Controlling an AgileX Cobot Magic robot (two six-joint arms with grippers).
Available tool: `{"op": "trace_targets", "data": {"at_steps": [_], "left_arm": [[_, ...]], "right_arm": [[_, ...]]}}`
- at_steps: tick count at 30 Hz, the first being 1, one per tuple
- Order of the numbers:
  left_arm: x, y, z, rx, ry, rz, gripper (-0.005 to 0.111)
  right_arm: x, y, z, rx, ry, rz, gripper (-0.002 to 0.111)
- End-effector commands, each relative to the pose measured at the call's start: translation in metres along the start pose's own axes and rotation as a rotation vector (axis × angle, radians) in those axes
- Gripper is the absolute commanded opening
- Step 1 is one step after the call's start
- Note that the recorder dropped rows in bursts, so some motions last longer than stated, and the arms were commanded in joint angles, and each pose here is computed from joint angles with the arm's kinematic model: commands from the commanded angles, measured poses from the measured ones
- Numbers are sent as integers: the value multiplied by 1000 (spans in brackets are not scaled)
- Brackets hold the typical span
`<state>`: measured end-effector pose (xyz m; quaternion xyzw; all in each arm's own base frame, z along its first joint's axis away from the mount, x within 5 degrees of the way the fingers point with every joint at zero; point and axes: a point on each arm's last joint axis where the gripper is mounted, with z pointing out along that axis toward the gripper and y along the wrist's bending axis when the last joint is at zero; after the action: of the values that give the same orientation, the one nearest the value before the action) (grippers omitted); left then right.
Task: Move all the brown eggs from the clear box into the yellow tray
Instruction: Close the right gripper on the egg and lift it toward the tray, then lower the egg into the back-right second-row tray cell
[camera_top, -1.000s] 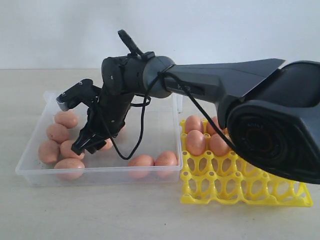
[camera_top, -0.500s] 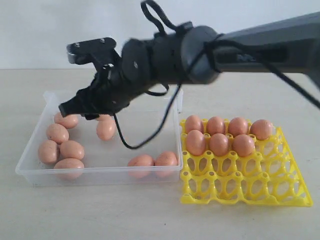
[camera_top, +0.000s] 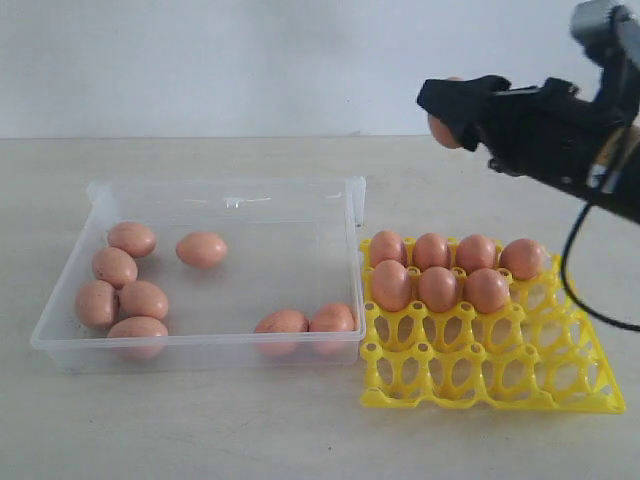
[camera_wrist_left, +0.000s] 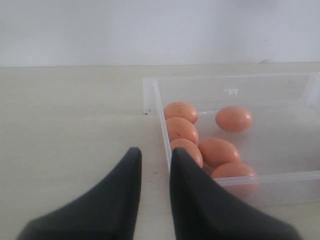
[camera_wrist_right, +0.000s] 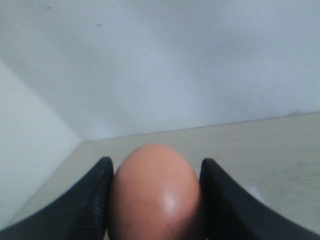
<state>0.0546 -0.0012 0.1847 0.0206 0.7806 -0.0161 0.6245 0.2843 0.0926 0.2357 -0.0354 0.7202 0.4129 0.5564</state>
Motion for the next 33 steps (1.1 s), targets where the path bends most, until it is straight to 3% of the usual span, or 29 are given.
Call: {"op": "trace_targets", "data": {"at_steps": [1, 7, 9, 13, 22, 33], "left_arm": [[-1, 0, 0, 5, -5, -15, 22], [-1, 0, 0, 5, -5, -15, 22], [-1, 0, 0, 5, -5, -15, 22], [-1, 0, 0, 5, -5, -15, 22], [-1, 0, 0, 5, -5, -15, 22], [-1, 0, 0, 5, -5, -15, 22]], "right_arm": [[-12, -20, -35, -234, 224, -5, 0], [1, -42, -56, -141, 455, -104, 0], [14, -48, -57, -74, 589, -166, 0], [16, -58, -49, 113, 598, -221, 0], [18, -71, -48, 225, 600, -231, 0], [41, -90, -43, 213, 678, -204, 0]]}}
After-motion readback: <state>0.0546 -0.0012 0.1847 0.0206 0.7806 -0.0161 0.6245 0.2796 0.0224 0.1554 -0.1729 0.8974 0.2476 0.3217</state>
